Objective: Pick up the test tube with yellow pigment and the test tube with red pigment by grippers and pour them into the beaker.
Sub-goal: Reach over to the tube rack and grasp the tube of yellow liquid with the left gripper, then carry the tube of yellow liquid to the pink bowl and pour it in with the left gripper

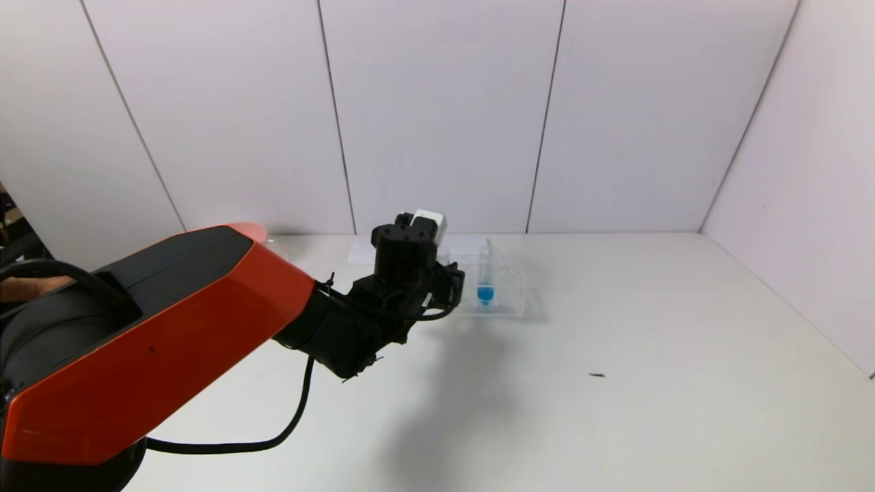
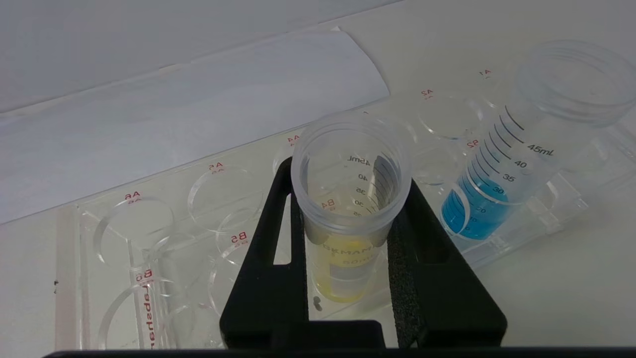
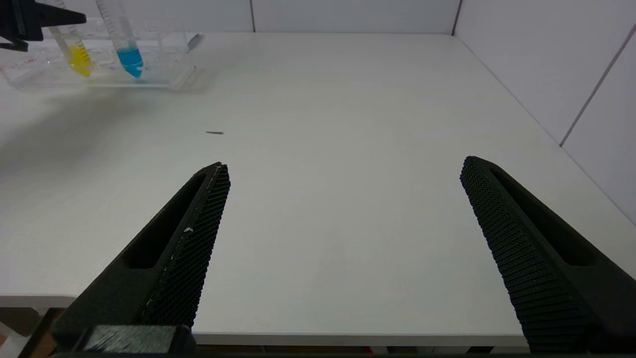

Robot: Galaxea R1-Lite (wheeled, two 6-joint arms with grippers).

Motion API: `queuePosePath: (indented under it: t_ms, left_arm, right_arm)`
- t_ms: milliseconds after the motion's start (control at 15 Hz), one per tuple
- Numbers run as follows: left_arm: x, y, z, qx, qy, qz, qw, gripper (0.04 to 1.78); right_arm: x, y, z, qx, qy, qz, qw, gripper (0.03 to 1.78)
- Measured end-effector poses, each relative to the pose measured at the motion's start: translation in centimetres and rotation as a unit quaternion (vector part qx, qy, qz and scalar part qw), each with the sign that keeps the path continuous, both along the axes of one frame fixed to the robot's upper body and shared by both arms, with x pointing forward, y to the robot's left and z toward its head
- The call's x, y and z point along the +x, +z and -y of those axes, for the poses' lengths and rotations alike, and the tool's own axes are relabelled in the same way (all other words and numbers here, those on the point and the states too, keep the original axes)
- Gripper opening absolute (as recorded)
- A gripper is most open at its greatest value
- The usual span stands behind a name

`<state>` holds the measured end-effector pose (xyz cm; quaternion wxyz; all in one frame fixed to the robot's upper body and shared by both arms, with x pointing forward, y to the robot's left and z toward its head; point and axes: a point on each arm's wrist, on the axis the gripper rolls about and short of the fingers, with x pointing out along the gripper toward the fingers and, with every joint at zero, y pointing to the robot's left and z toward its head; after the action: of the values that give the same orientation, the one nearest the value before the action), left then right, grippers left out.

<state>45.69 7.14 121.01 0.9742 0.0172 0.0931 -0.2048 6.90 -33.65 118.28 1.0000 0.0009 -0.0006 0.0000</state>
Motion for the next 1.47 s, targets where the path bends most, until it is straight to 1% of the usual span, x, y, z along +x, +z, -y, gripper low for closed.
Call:
queuePosePath:
  t_ms: [467,933,1067,1467]
  left_arm:
    - [0.0,0.2,-0.1,-0.001,0.001,0.001,1.000,0.47]
    - [-0.4,1.3,-0.2,-0.004,0.000,0.013,1.000,0.47]
    - [-0.6,1.9,-0.2,-0.003,-0.001,0.019,1.000,0.47]
    - [-1.5,5.0,-0.4,-0.009,-0.005,0.050,0.999,0.47]
  right_arm:
    - [0.0,0.0,0.0,0.000,0.000,0.000,1.0000,1.70]
    - [0.0,0.0,0.0,0.000,0.000,0.000,1.0000,1.70]
    - [0.0,0.0,0.0,0.000,0.000,0.000,1.0000,1.70]
    - [0.0,0.0,0.0,0.000,0.000,0.000,1.0000,1.70]
